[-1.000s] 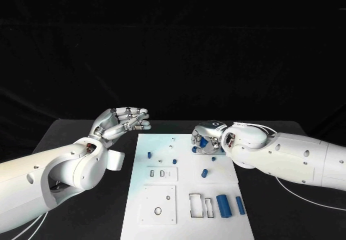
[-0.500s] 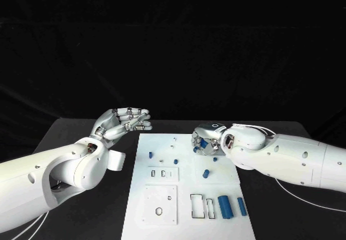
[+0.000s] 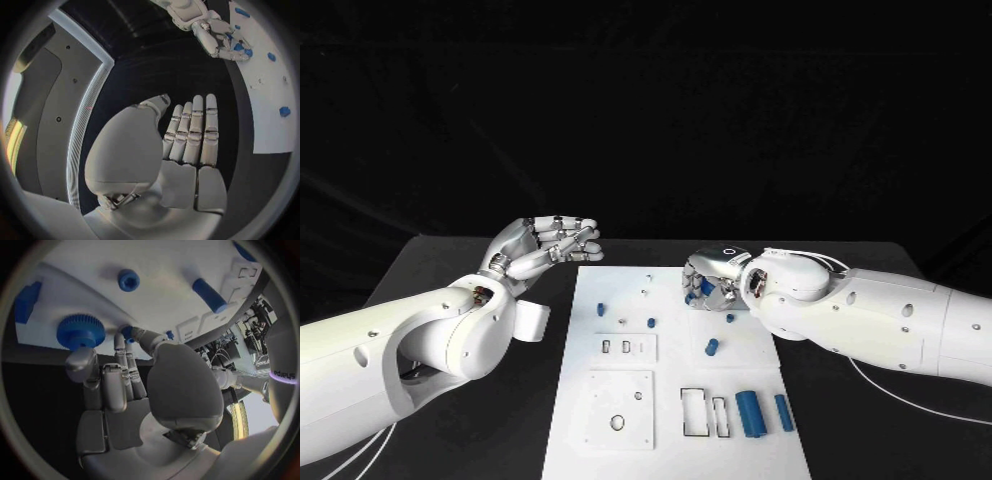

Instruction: Assemble the parts on the task board

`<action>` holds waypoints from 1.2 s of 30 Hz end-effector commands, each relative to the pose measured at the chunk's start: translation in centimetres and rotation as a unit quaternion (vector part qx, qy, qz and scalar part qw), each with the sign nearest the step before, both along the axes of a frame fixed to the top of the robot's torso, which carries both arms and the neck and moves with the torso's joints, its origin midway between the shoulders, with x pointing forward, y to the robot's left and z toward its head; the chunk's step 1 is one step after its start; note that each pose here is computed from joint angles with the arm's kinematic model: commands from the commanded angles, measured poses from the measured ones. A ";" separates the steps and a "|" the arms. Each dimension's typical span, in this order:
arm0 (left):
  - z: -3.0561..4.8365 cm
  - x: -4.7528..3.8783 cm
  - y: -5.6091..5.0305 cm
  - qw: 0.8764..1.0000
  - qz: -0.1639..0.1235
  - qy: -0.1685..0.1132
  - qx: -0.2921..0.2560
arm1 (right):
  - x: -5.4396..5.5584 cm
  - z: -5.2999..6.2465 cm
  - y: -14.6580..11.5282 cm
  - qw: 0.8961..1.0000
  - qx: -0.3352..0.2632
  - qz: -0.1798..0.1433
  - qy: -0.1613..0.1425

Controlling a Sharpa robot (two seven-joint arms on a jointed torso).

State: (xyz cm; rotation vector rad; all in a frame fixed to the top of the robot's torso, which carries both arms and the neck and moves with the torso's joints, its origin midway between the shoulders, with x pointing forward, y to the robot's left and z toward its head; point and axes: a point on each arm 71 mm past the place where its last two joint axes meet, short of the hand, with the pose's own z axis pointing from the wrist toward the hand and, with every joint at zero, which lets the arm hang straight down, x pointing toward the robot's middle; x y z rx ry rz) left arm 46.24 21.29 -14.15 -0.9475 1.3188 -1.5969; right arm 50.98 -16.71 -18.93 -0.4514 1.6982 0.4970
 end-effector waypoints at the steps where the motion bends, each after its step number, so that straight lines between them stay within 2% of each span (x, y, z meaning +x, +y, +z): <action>1: 0.15 0.00 -0.1 1.000 -0.009 -0.003 -0.002 | 0.0 0.2 0.0 1.000 0.011 -0.008 -0.024; 12: 0.06 0.19 0.1 1.000 -0.005 -0.002 0.000 | -0.7 1.7 0.6 0.996 0.052 -0.018 -0.066; 20: 0.02 0.26 0.1 1.000 -0.005 -0.001 0.000 | 0.0 2.5 2.0 0.993 0.071 -0.027 -0.092; 25: 0.03 0.23 0.1 1.000 -0.005 -0.001 0.000 | 0.4 2.6 3.1 0.992 0.079 -0.023 -0.097; 36: 0.27 0.14 -0.1 1.000 -0.007 -0.004 -0.001 | 1.4 2.3 4.9 0.992 0.085 -0.022 -0.089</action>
